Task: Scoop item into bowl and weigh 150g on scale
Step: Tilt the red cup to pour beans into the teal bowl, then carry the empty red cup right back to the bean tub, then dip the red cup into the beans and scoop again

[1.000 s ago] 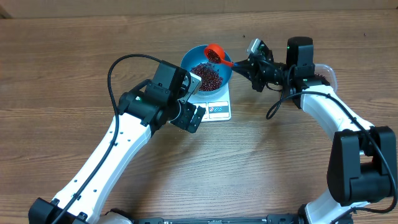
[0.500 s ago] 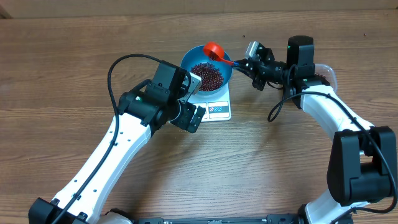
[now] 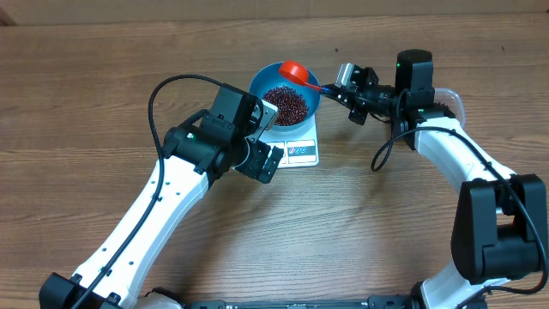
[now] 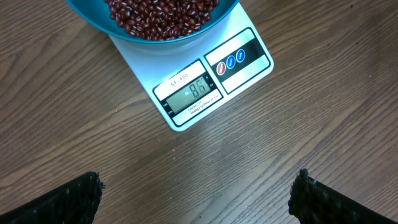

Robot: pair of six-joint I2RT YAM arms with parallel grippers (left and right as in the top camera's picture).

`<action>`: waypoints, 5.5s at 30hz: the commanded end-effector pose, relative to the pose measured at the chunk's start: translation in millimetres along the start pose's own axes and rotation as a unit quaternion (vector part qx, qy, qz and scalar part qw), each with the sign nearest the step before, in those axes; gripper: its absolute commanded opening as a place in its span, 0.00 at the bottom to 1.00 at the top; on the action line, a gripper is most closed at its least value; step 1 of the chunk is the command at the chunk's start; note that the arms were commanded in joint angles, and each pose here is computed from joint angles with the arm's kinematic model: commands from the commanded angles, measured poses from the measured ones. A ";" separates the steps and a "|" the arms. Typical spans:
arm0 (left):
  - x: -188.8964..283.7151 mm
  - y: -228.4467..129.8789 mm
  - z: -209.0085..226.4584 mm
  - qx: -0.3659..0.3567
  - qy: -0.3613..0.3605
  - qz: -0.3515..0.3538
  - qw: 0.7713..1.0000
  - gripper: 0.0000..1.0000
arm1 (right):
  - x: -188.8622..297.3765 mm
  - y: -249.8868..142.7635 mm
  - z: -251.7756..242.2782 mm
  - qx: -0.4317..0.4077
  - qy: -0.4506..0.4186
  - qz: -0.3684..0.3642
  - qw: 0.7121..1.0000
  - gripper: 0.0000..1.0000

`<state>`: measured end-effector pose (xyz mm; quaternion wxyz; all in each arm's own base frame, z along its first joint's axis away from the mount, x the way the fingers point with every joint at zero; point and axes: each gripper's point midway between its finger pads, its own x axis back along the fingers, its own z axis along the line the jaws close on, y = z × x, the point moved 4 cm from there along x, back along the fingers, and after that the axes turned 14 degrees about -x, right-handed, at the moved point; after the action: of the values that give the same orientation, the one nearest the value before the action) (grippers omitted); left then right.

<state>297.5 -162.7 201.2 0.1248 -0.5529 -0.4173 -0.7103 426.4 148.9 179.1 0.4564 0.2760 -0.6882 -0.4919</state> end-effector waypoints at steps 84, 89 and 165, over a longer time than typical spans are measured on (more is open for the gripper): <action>8.6 2.9 0.5 -0.003 0.001 -0.015 1.000 0.99 | 173.7 -123.0 -28.6 -0.580 -0.258 0.198 0.747 0.04; 8.6 2.9 0.6 -0.003 0.001 -0.015 1.000 1.00 | 179.9 -129.0 -26.2 -0.594 -0.250 0.192 0.740 0.04; 8.6 2.9 0.6 -0.003 0.001 -0.015 1.000 1.00 | 207.3 -65.4 -28.0 -0.729 0.063 -0.129 0.670 0.04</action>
<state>297.5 -162.6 201.1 0.1250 -0.5529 -0.4172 -0.7104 352.5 -78.2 185.4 0.4575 -0.0541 -0.0589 -0.8856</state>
